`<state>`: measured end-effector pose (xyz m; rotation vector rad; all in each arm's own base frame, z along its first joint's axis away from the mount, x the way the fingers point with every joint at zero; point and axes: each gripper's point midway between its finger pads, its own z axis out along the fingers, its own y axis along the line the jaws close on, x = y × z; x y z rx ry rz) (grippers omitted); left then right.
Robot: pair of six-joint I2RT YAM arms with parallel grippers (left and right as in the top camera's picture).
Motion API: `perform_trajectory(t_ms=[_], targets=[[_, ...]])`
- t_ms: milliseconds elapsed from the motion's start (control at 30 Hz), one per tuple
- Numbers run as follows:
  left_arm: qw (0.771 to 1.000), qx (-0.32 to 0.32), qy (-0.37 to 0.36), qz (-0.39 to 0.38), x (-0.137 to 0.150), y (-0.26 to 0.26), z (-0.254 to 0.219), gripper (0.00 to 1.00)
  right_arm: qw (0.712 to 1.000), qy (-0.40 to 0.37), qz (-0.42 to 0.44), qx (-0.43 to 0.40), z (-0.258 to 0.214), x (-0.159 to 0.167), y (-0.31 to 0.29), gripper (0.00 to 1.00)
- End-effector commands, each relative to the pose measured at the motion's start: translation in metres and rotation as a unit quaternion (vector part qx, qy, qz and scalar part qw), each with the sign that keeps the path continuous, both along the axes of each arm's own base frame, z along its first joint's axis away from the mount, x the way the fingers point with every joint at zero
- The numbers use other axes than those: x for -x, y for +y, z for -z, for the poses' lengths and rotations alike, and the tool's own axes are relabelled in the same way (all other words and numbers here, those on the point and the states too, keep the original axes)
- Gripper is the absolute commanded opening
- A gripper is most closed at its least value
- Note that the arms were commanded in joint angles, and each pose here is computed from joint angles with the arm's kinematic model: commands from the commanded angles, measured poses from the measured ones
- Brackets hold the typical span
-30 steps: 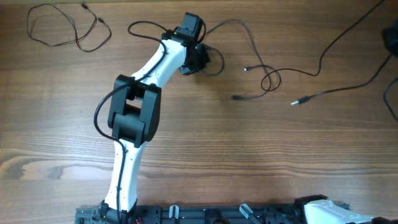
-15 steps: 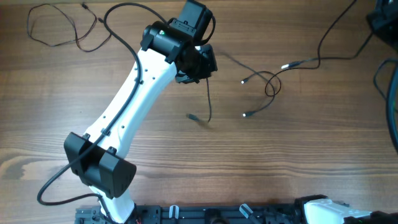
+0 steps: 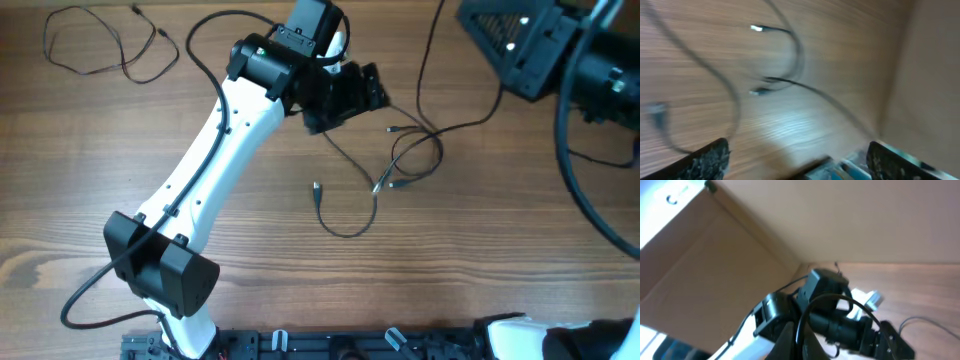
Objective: Untangle cables
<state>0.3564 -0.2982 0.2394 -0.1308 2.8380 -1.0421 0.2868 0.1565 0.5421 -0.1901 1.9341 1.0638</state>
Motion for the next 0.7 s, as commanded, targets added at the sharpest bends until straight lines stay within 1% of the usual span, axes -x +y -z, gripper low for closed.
perform_trajectory(t_ms=[0,33,67,100,133,167,200,267,300,400,467,533,600,633,667], targets=[[0.989,0.106,0.105,-0.022,0.010,-0.021,-0.021,0.87,0.997,-0.022,-0.080,0.011,0.004,0.006,0.017,0.04],[0.983,0.114,0.134,-0.053,0.007,-0.018,-0.023,0.87,0.996,-0.021,-0.081,0.012,0.005,0.004,0.018,0.04],[0.973,0.130,0.173,-0.080,0.006,-0.017,-0.027,0.93,0.996,-0.022,-0.081,0.012,0.005,0.003,0.018,0.04],[0.958,0.151,0.221,-0.101,0.009,-0.016,-0.033,0.96,0.996,-0.025,-0.081,0.012,0.004,0.001,0.018,0.04],[0.950,0.161,0.245,-0.109,0.011,-0.017,-0.037,0.96,0.996,-0.029,-0.081,0.011,0.002,0.000,0.018,0.04],[0.939,0.172,0.274,-0.120,0.013,-0.019,-0.041,1.00,0.996,-0.034,-0.083,0.009,0.000,-0.001,0.019,0.04],[0.925,0.180,0.305,-0.138,0.014,-0.023,-0.045,1.00,0.994,-0.046,-0.098,0.003,-0.005,0.002,0.022,0.04],[0.910,0.189,0.331,-0.164,0.011,-0.028,-0.049,1.00,0.990,-0.066,-0.121,-0.005,-0.014,0.007,0.027,0.04],[0.905,0.198,0.338,-0.165,0.011,-0.032,-0.053,1.00,0.990,-0.072,-0.122,-0.006,-0.016,0.007,0.028,0.04],[0.887,0.256,0.376,-0.083,0.027,-0.049,-0.088,0.99,0.989,-0.087,-0.122,-0.006,-0.020,0.003,0.029,0.04],[0.878,0.268,0.394,-0.049,0.039,-0.054,-0.099,1.00,0.988,-0.098,-0.122,-0.007,-0.024,0.000,0.029,0.04],[0.876,0.270,0.398,-0.032,0.045,-0.058,-0.103,1.00,0.987,-0.108,-0.121,-0.007,-0.027,-0.001,0.029,0.04],[0.875,0.271,0.401,-0.026,0.048,-0.059,-0.104,1.00,0.988,-0.114,-0.100,-0.002,-0.029,-0.008,0.025,0.04],[0.873,0.272,0.404,-0.021,0.049,-0.059,-0.105,0.98,0.990,-0.113,-0.084,0.003,-0.028,-0.013,0.022,0.04],[0.870,0.274,0.409,-0.014,0.052,-0.059,-0.107,0.95,0.990,-0.113,-0.080,0.004,-0.027,-0.014,0.022,0.04]])
